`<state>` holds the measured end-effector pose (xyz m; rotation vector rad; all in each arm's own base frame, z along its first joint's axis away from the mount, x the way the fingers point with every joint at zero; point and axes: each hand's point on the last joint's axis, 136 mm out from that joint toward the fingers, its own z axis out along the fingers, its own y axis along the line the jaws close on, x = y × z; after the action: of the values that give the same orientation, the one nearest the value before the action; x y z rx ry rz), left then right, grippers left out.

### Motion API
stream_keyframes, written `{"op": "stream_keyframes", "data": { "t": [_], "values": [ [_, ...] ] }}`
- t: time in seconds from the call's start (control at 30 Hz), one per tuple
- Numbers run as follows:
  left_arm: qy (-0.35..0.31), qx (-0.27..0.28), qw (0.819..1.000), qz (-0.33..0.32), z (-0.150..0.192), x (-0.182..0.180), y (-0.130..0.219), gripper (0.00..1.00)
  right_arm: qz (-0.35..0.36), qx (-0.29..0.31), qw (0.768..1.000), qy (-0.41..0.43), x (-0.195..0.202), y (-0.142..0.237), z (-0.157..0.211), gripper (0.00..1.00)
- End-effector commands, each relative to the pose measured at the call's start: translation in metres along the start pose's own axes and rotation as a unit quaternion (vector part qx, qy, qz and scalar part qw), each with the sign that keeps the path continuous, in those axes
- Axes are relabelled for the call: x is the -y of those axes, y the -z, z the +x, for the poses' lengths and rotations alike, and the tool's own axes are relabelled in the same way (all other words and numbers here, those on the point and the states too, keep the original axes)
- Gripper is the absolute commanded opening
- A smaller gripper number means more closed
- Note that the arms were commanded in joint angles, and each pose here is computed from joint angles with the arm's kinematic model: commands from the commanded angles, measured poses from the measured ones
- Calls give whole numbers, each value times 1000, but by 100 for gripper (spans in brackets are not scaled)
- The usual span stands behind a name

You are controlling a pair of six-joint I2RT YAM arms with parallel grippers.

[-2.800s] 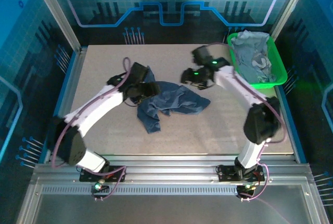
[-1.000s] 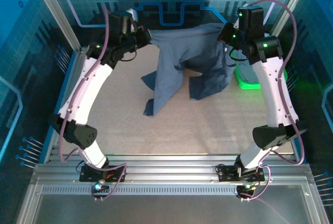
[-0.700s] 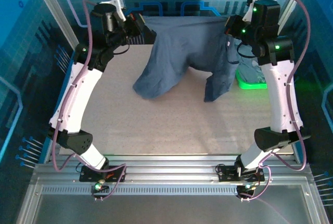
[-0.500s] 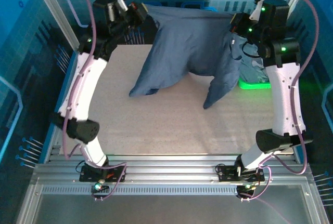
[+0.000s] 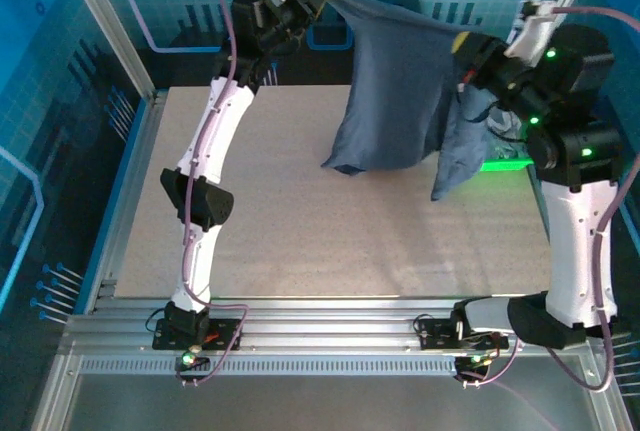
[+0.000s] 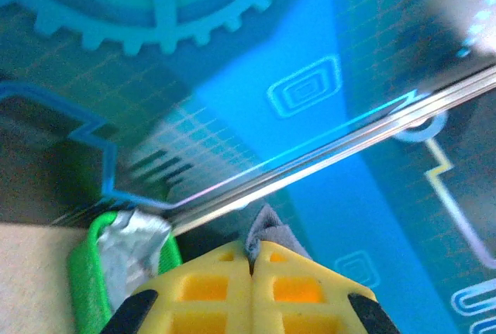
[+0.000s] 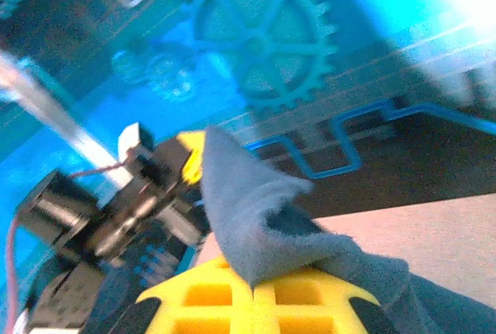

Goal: Fold and stack the t-shirts

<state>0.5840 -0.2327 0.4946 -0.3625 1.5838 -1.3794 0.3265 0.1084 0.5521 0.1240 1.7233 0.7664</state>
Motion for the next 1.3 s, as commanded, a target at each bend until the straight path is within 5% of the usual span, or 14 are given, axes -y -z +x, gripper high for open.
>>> {"op": "stream_keyframes", "data": {
  "t": [0.0, 0.17, 0.23, 0.3, 0.4, 0.63, 0.8, 0.9, 1.13, 1.27],
  "values": [
    [15, 99, 995, 10, -80, -2, 28, 0, -107, -72, 992, 5, -58, -37, 54, 0],
    [16, 90, 980, -178, -105, -122, 61, 5, -151, -254, 955, -13, -107, -125, 205, 0],
    [8, 80, 950, -301, -109, -171, 105, 43, -163, -334, 927, -44, -122, -161, 271, 0],
    [-9, 83, 909, -408, -108, -196, 155, 66, -162, -411, 895, -59, -133, -184, 327, 18],
    [-25, 77, 865, -496, -92, -208, 216, 71, -137, -464, 874, -34, -131, -202, 368, 39],
    [-7, -50, 833, -551, 30, -229, 283, 71, -43, -434, 899, -34, -42, -207, 332, 57],
    [73, -214, 825, -518, 187, -229, 300, 64, 82, -407, 907, -67, 82, -179, 304, 61],
    [135, -291, 801, -506, 274, -228, 297, 62, 151, -400, 902, -65, 141, -153, 300, 57],
    [177, -327, 800, -471, 355, -248, 213, 50, 228, -390, 888, -80, 211, -113, 306, 52],
    [195, -345, 757, -519, 381, -286, 216, 44, 255, -391, 880, -86, 229, -104, 310, 51]
  ]
}}
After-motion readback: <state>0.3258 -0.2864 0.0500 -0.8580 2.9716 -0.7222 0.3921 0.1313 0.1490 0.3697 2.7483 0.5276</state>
